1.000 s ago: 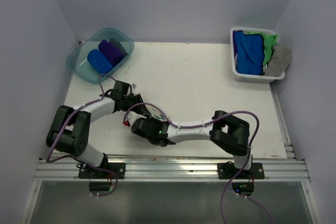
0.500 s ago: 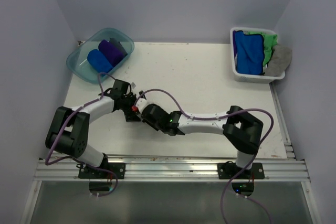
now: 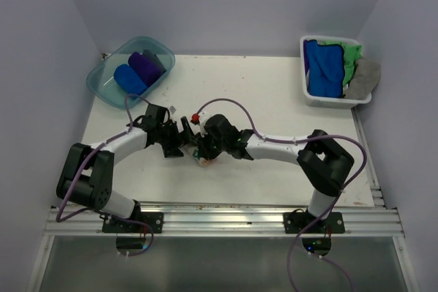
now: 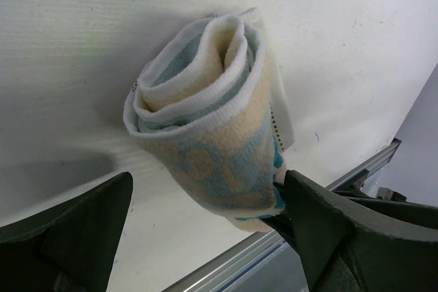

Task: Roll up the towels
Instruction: Roll the towel, then place the rolled towel into the container

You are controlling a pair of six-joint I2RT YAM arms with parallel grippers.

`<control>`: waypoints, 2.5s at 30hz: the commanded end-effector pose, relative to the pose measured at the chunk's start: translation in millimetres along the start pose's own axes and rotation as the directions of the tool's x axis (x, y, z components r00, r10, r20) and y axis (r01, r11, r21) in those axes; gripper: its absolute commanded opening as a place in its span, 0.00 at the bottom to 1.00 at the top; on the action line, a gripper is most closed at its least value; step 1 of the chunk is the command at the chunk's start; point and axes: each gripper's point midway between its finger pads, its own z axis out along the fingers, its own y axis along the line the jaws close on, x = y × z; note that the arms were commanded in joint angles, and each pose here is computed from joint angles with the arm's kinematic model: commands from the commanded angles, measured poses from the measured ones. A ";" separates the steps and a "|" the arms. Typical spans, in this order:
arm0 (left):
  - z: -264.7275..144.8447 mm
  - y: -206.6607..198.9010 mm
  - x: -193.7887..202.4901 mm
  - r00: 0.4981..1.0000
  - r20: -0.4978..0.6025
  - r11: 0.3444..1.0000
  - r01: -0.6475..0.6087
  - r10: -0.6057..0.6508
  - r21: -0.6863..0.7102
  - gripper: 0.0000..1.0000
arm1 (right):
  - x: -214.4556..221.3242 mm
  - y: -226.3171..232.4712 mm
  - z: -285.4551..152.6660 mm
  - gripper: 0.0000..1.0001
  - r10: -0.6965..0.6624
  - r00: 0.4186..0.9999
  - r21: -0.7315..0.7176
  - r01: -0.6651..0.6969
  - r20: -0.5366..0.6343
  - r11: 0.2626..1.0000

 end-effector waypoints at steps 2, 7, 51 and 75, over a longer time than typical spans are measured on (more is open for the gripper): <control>-9.5 -18.4 -12.1 0.998 0.068 0.997 -0.014 0.009 0.076 0.96 | -12.7 24.7 -8.5 0.11 0.151 0.988 -0.201 -0.144 0.021 0.969; -8.4 -16.9 -8.5 0.998 0.061 0.996 -0.014 0.009 0.084 0.96 | -20.7 19.6 -9.0 0.10 0.253 0.967 -0.283 -0.237 0.023 0.929; 19.8 -16.1 -11.4 0.991 0.088 0.990 0.091 -0.101 0.105 0.85 | -16.4 -4.0 9.1 0.11 0.697 0.701 -0.590 -0.631 -0.153 0.505; 3.1 -1.0 -25.7 0.984 0.135 0.984 0.130 -0.114 -0.122 0.52 | -20.0 -55.0 -48.4 0.67 0.585 0.808 -0.122 -0.576 0.069 0.809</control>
